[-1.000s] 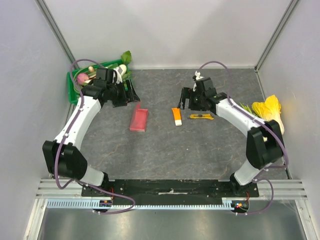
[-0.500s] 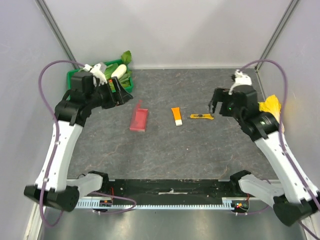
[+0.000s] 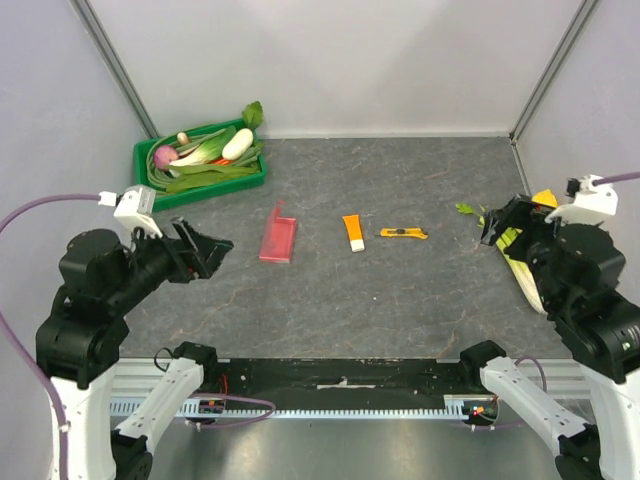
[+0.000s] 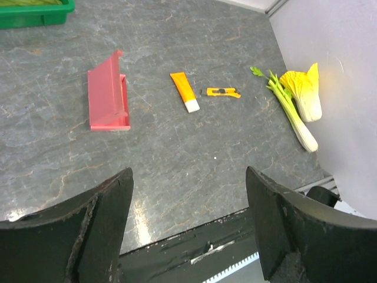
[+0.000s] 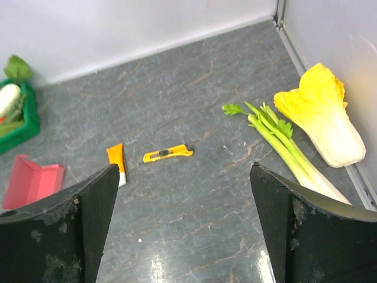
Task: Unpack the express box
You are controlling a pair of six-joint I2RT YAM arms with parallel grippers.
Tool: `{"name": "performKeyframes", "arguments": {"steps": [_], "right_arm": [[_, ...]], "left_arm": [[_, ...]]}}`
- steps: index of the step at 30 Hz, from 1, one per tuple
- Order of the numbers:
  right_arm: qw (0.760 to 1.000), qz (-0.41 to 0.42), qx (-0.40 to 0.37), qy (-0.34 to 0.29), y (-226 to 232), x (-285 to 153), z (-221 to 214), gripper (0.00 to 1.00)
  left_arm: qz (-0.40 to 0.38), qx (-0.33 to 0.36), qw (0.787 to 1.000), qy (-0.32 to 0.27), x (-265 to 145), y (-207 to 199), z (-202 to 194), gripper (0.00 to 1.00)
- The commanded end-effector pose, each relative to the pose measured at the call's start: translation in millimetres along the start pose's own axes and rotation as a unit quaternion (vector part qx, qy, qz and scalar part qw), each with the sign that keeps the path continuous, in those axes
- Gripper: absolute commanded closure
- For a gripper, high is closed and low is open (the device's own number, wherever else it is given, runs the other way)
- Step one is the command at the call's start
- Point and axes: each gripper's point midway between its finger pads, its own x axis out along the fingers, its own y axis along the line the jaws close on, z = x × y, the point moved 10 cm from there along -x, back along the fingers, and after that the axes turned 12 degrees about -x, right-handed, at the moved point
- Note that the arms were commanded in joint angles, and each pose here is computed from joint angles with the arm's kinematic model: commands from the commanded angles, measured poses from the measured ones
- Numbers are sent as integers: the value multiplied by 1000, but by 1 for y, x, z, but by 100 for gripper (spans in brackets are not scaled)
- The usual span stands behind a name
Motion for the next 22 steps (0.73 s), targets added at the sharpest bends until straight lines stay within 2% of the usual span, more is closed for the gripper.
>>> {"name": "performKeyframes", "arguments": {"steps": [1,8,22], "right_arm": [[999,-26,24,-31,-12,-18,12,2],[997,-11,44,-61,-16,-35,27,2],[999,-3,33,-42,-12,-29,21,2]], "left_arm": [[13,26,1000,-9,-21,1,-4,17],[26,40,997,-56,-52,-2,-3,15],[16,43,996,-72,-56,-3,-3,12]]}}
